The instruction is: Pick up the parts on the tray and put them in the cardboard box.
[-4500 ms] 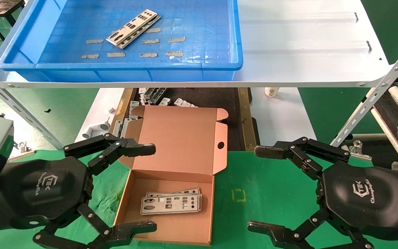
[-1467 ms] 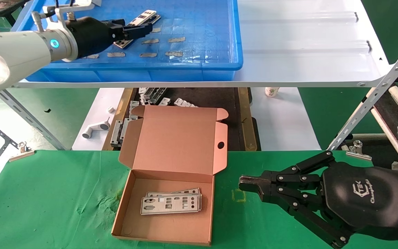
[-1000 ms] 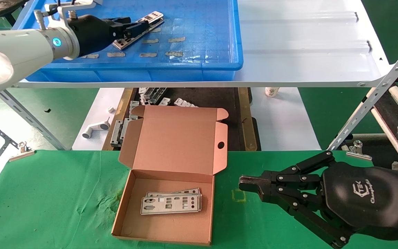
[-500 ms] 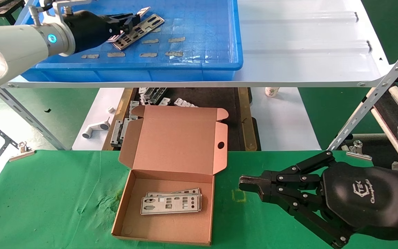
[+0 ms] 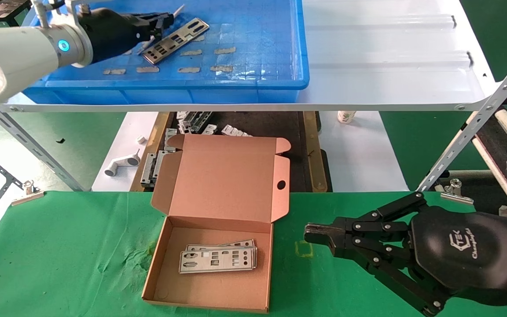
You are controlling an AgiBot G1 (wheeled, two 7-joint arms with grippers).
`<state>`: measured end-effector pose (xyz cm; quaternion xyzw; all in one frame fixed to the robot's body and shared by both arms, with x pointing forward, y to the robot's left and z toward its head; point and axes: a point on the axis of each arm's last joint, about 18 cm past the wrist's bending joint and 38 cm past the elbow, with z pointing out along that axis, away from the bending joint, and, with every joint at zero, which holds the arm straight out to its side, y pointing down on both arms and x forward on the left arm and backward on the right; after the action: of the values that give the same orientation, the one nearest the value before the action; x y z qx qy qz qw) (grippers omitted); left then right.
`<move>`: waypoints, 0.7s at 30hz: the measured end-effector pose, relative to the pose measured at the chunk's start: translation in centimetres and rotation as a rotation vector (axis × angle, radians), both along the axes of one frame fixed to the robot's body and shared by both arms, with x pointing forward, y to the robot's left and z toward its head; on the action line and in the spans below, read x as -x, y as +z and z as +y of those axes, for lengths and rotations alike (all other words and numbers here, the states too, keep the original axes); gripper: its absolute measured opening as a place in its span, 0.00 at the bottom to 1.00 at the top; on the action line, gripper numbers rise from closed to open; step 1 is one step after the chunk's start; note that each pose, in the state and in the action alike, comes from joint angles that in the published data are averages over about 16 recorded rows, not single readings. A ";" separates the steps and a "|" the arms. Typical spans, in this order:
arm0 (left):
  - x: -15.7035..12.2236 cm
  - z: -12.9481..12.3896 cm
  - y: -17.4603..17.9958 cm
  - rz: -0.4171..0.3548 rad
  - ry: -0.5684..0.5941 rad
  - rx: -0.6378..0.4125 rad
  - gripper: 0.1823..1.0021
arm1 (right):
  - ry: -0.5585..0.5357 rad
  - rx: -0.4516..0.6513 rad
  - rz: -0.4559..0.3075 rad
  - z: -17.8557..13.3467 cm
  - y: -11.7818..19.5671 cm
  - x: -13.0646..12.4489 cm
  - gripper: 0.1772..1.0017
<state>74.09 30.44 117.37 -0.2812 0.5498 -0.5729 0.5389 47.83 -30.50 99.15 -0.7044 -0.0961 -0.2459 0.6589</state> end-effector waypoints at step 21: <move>1.9 0.4 3.4 -0.119 -0.003 -0.108 0.01 | 0.000 0.000 0.000 0.0 0.0 0.0 0.02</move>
<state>72.18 30.80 120.81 -0.2161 0.5475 -0.5588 0.5841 47.83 -30.50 99.15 -0.7044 -0.0961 -0.2459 0.6589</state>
